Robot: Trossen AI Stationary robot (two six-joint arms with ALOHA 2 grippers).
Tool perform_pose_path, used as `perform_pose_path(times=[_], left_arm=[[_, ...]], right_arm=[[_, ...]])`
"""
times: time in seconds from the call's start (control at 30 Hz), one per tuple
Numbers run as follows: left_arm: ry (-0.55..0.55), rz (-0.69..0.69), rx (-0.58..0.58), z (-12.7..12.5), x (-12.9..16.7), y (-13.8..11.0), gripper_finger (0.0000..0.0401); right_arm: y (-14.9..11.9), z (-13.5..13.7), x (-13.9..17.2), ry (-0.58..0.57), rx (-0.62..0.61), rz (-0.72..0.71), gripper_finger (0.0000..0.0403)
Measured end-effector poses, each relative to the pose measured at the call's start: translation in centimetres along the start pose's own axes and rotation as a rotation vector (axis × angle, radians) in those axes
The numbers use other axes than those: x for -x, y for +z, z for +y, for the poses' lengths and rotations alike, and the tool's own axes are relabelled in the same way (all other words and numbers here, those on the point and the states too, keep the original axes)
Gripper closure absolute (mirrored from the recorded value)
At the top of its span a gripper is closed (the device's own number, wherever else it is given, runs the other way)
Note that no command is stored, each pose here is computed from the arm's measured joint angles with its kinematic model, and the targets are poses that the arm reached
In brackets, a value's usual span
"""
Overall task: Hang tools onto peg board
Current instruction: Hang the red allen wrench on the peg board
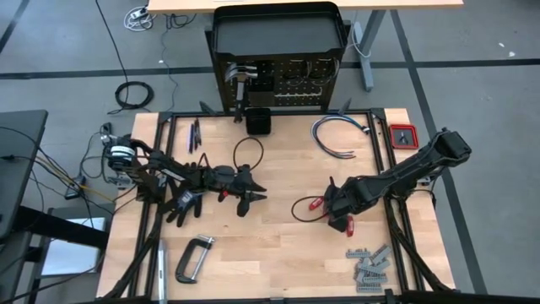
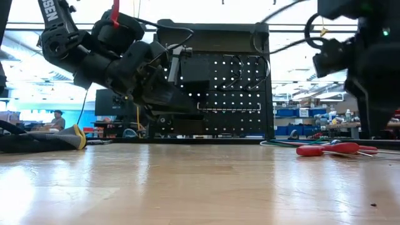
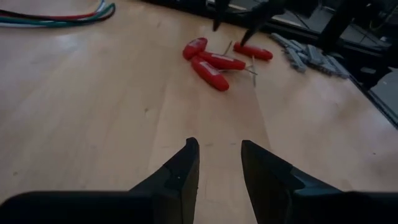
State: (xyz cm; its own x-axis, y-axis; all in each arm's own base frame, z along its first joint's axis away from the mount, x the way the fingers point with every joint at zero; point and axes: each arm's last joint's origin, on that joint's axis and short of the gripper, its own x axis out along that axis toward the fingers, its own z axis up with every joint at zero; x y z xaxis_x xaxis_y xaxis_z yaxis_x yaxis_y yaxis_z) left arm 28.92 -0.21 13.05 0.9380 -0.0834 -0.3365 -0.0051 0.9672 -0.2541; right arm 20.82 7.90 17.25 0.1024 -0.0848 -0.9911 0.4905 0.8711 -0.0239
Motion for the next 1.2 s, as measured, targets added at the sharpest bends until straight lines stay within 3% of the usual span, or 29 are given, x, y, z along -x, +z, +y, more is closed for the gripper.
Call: perform_pose_path(times=[0.13,0.27,0.47,0.77,0.9,1.03,1.1,1.2], left_arm=[[0.001,0.016,-0.001,0.0,0.0,-0.2,0.0276],[0.004,0.025,-0.001,0.0,0.0,-0.3,0.0276],[0.007,0.022,-0.002,0.0,0.0,-0.2,0.0276],[0.005,0.02,0.015,0.0,0.0,-0.2,0.0276],[0.005,0.029,0.025,0.0,0.0,-0.3,0.0276],[0.006,0.019,0.022,-0.1,0.4,0.3,0.0276],[0.005,-0.001,0.005,-0.1,0.6,0.6,0.0276],[0.009,-0.014,-0.001,0.0,0.6,0.8,0.0276]], right_arm=[[-0.1,-0.5,-1.7,-0.038,0.063,0.018,0.0171],[0.0,-0.3,-3.3,0.017,0.101,0.025,0.0197],[0.1,-0.1,-4.1,0.012,0.197,0.021,0.0244],[0.3,-0.2,-3.7,0.022,0.248,-0.001,0.0388],[0.7,-0.5,-2.7,-0.035,0.247,-0.028,0.0381],[2.4,-0.3,0.1,-0.069,0.246,-0.122,0.0391],[3.8,-0.4,1.6,-0.123,0.243,-0.233,0.0396],[6.1,-1.9,3.3,-0.278,0.107,-0.437,0.0393]])
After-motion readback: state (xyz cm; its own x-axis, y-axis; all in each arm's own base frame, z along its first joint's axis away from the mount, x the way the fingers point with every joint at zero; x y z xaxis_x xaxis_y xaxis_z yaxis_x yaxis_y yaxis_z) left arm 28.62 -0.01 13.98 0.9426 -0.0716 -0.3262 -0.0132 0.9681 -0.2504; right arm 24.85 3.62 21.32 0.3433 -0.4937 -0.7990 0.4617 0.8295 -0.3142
